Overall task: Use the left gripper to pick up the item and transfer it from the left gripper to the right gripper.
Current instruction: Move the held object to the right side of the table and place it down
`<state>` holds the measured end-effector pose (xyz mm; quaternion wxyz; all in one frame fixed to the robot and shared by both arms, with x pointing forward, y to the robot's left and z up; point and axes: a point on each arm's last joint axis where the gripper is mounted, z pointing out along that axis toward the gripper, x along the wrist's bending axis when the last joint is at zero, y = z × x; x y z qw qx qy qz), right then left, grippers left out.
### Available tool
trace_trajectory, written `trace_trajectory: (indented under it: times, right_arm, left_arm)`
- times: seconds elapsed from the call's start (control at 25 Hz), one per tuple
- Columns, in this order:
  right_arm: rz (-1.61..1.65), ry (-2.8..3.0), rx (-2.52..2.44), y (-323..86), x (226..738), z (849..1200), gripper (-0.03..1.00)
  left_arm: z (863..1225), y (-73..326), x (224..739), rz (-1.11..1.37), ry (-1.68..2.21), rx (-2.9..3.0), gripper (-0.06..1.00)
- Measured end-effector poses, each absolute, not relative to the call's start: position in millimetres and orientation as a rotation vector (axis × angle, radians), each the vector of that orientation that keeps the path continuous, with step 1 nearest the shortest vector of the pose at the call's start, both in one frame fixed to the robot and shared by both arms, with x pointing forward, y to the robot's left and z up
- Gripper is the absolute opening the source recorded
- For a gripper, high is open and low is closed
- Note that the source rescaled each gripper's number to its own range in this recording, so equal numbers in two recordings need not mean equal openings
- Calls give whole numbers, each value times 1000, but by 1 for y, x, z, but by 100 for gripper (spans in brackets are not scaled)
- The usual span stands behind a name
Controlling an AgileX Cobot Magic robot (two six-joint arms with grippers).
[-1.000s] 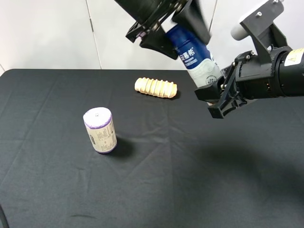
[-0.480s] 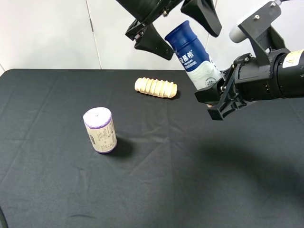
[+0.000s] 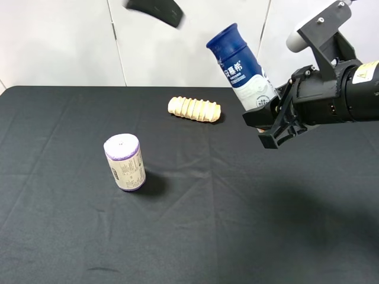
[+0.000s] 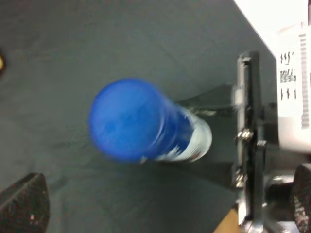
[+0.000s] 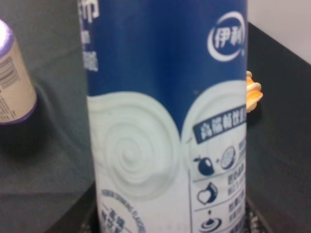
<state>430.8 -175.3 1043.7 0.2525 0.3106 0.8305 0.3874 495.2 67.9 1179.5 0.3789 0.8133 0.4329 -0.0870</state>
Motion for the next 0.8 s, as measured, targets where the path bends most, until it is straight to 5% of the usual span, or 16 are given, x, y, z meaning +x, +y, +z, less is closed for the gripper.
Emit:
trace_trajectory:
  times: [0.52, 0.8]
  right_arm:
    - [1057, 2257, 853, -175, 431, 1044, 0]
    - [1057, 2257, 855, -175, 431, 1044, 0]
  left_arm:
    - [1241, 163, 428, 307, 1279, 2100, 99]
    - [1206, 199, 385, 337, 1346, 2153, 99]
